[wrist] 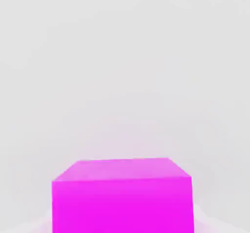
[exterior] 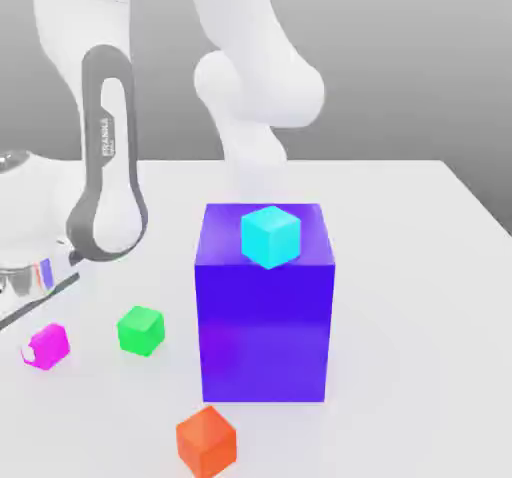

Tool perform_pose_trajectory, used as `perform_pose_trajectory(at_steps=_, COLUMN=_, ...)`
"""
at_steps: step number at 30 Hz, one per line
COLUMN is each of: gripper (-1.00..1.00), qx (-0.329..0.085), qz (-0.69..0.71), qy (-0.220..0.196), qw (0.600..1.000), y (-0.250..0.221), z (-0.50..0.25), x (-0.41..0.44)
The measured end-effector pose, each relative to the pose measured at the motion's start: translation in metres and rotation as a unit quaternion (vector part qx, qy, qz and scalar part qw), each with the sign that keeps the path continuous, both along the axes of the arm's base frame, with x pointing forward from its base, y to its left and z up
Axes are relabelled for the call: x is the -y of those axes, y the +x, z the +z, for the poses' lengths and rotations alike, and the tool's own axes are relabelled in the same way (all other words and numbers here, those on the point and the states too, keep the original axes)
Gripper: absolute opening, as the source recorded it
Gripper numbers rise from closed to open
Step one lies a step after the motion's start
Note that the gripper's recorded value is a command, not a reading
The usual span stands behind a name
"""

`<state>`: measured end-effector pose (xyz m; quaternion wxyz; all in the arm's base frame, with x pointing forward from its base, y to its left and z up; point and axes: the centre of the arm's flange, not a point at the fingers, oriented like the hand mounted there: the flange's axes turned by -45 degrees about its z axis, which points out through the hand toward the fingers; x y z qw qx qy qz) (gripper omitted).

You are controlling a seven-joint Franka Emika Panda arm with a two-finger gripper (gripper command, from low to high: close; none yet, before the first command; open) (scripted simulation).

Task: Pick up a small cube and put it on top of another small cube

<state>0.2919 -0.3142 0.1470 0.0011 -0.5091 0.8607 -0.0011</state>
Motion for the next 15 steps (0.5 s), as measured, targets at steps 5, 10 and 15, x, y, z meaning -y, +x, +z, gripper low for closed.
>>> perform_pose_trajectory(at_steps=5, gripper=-1.0, qx=0.0, qz=0.004, qy=0.0, qw=1.0, y=-0.001, z=0.049, x=-0.012)
perform_pose_trajectory(at_steps=10, gripper=-1.0, qx=-0.001, qz=0.027, qy=0.001, qw=1.0, y=-0.003, z=0.076, x=-0.067)
perform_pose_trajectory(at_steps=15, gripper=-1.0, qx=-0.001, qz=0.038, qy=0.001, qw=0.999, y=-0.021, z=0.093, x=-0.115)
